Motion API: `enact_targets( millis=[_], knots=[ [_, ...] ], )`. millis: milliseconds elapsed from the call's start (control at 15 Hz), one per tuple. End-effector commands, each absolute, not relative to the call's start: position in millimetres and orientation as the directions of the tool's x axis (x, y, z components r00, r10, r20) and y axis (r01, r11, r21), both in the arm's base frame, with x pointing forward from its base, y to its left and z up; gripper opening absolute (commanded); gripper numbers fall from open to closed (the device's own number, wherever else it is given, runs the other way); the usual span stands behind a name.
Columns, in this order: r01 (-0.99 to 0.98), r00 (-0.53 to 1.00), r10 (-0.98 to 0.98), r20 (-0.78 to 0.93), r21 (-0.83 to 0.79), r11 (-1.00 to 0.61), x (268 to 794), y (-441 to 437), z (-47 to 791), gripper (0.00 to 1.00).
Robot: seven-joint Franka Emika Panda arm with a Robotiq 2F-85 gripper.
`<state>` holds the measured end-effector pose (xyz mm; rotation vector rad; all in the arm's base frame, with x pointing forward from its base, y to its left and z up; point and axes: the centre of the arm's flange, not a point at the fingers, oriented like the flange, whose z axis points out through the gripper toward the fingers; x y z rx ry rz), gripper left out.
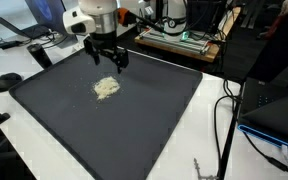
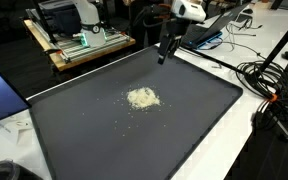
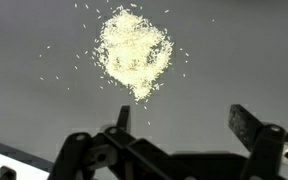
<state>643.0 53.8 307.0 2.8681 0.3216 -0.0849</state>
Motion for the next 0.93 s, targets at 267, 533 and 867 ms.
enact_targets(
  millis=[267,533,867],
  knots=[
    [0.234,0.972,0.233,-0.019,0.110,-0.966,686.5,-11.4,228.6,1.00],
    [0.192,0.981,0.193,-0.003,0.085,-0.978,690.0,-31.4,190.9,1.00],
    [0.194,0.981,0.195,-0.003,0.120,-0.974,683.7,-41.9,159.7,1.00]
  ],
)
